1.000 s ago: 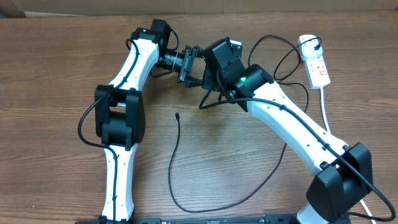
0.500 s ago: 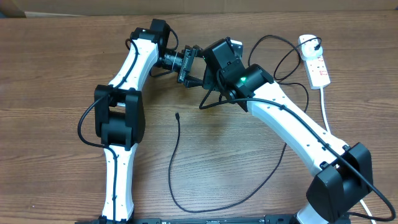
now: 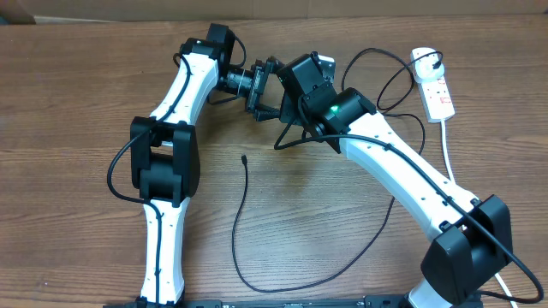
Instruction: Plug charger to phone and switch on socket
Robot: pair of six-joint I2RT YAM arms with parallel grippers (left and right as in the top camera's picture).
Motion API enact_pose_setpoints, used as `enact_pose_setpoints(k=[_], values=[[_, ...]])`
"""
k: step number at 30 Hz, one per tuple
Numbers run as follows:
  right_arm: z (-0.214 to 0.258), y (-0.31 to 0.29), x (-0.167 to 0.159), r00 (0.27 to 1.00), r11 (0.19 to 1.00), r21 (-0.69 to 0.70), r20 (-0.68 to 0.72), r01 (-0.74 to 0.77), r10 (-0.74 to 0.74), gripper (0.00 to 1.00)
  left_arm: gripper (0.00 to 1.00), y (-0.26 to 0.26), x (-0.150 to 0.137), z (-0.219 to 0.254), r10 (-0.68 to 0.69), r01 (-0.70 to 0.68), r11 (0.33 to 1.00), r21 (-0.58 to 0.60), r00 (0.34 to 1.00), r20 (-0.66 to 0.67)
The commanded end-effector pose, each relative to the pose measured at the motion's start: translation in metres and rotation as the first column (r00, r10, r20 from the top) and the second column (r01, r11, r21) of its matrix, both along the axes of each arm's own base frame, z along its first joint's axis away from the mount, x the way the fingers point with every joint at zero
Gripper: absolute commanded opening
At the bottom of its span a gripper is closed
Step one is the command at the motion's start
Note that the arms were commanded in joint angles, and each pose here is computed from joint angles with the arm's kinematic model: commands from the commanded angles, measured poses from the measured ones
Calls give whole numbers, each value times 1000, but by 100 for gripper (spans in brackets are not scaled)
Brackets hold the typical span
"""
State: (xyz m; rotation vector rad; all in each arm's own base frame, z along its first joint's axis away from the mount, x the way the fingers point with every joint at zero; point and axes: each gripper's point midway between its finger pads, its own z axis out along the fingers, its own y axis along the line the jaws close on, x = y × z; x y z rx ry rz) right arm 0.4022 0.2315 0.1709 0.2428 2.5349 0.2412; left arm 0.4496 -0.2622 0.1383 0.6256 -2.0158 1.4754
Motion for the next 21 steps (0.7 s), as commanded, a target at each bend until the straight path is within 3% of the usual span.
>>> enact_pose_setpoints(k=[1, 14, 21], values=[[11, 6, 3, 1000, 1000, 15, 24, -9, 9, 4, 98, -2, 11, 11, -10, 16, 999, -50, 991, 131], [58, -44, 11, 991, 993, 72, 92, 89, -96, 4, 100, 43, 41, 36, 50, 9, 993, -120, 875, 482], [82, -57, 10, 994, 968, 243, 68, 66, -85, 4, 100, 65, 23, 108, 27, 39, 997, -71, 667, 744]])
